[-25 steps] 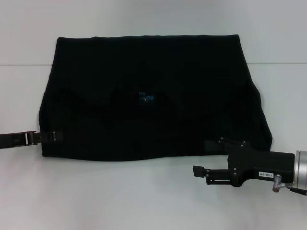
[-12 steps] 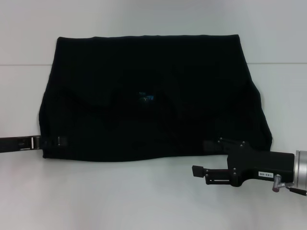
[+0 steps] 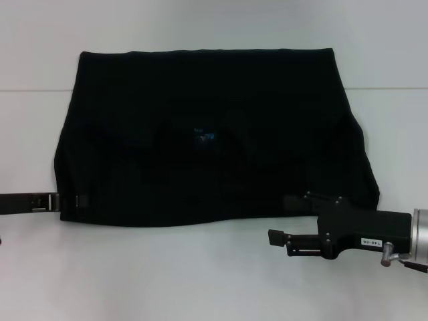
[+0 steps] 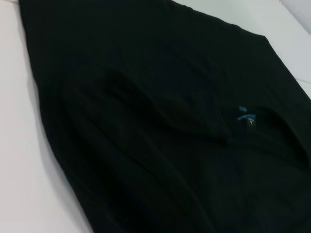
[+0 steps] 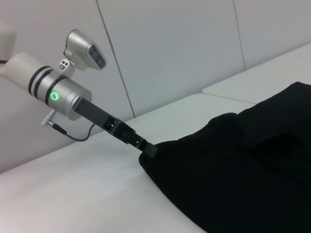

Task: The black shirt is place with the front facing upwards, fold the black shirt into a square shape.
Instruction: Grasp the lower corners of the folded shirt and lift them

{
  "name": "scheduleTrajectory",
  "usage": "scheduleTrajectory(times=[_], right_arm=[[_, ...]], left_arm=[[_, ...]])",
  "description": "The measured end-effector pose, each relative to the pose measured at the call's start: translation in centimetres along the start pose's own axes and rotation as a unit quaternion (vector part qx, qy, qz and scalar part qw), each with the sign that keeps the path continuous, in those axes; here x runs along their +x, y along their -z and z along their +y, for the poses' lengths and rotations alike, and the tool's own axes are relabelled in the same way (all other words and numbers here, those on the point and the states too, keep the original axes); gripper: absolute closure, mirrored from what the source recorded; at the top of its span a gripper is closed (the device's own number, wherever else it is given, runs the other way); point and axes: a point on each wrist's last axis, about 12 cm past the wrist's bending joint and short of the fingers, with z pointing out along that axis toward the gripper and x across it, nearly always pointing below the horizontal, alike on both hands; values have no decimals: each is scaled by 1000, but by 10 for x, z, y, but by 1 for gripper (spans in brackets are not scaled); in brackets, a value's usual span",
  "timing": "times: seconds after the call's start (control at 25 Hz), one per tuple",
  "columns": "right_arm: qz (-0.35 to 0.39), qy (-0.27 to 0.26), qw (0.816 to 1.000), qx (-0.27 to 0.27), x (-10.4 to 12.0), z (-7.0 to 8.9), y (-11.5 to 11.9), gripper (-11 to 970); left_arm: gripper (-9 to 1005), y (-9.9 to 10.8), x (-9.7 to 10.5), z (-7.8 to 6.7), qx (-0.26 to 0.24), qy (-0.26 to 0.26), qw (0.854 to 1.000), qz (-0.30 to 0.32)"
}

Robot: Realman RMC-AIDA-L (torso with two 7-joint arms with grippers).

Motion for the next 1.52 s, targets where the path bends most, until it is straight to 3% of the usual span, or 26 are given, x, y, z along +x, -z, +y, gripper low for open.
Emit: scheduleTrajectory(times=[0.2, 0.44, 0.6, 0.76, 0.96, 1.16, 1.52], right_arm=[[-7, -6, 1000, 0, -2, -1, 3, 41], [-13, -39, 999, 15, -9, -9, 15, 43], [10, -114, 992, 57, -30, -29, 37, 43], [59, -222, 966, 115, -60, -54, 74, 44], [116, -347, 910, 195, -93, -75, 104, 45], [156, -351, 891, 241, -107, -82, 95, 47], [202, -343, 881, 254, -85, -88, 49, 46]], left_arm=[[945, -2, -1, -2, 2, -4, 1000, 2], [967, -2, -1, -1, -1, -3, 1000, 1], [981, -3, -2, -1, -1, -2, 1000, 1], [984, -3, -2, -1, -1, -3, 1000, 1], [984, -3, -2, -1, -1, -3, 1000, 1], [984, -4, -3, -3, 1, -7, 1000, 0], [984, -5, -6, -5, 3, -9, 1000, -3]])
